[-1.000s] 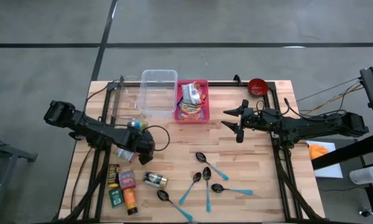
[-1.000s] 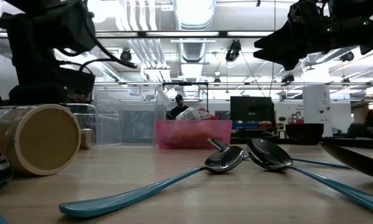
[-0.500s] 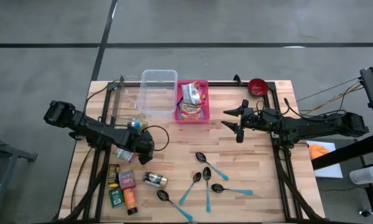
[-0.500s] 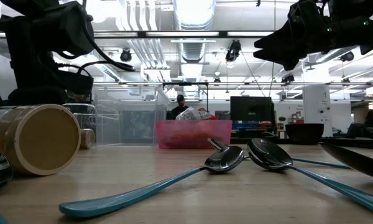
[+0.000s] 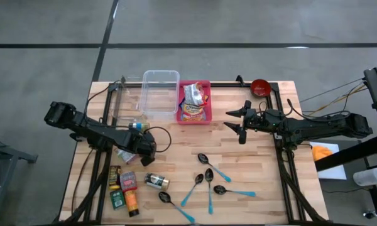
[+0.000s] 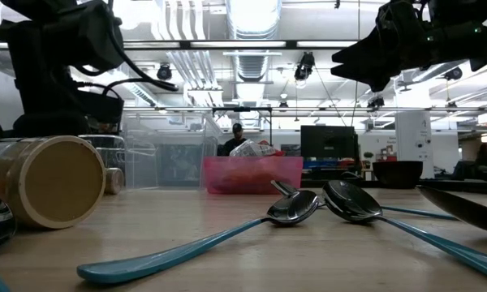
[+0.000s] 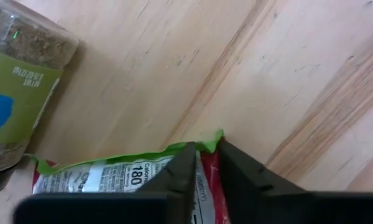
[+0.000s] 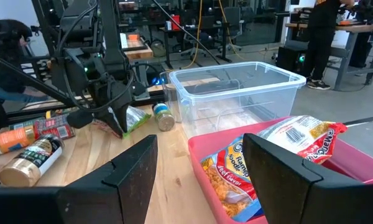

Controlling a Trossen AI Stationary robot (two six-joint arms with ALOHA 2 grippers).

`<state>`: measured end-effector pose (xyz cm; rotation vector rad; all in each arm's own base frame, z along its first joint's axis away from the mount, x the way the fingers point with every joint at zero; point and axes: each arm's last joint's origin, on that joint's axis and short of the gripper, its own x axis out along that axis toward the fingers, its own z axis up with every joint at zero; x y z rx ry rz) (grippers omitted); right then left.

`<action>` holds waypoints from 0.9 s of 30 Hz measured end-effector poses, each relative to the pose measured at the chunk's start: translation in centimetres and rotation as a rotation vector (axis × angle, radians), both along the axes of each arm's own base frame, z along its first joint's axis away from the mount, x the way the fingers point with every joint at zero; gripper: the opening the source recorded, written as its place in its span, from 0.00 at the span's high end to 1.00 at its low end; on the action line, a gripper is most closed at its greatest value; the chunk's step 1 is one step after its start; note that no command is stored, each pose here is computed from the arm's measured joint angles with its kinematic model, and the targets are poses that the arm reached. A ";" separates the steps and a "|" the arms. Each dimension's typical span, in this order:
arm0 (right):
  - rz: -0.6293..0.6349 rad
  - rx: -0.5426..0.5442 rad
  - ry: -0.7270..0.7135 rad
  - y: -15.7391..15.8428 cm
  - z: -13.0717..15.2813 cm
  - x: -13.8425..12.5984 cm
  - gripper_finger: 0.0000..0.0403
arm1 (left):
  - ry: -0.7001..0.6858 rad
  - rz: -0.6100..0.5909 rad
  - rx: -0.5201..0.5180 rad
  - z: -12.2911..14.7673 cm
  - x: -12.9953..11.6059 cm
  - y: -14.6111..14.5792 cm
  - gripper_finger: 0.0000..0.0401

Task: Pick & Place Food Item
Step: Put the green noodle pack into the pink bin

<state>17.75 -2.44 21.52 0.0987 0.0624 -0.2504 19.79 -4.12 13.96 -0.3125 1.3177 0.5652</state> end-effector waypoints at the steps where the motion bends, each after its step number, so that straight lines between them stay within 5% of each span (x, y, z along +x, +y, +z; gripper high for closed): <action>1: 0.000 -0.002 0.001 0.0 0.0 0.0 0.42 | -0.003 0.000 -0.001 0.0 0.0 0.0 0.90; 4: 0.000 0.001 0.000 0.0 0.0 0.0 0.42 | -0.010 -0.008 -0.002 0.0 0.1 0.0 0.98; 13: 0.000 0.002 0.000 0.0 0.0 0.0 0.42 | -0.051 -0.033 -0.008 0.1 0.5 -0.1 1.00; 27: 0.000 0.003 0.000 0.0 0.0 0.0 0.42 | -0.355 -0.102 0.038 1.4 3.5 -0.6 1.00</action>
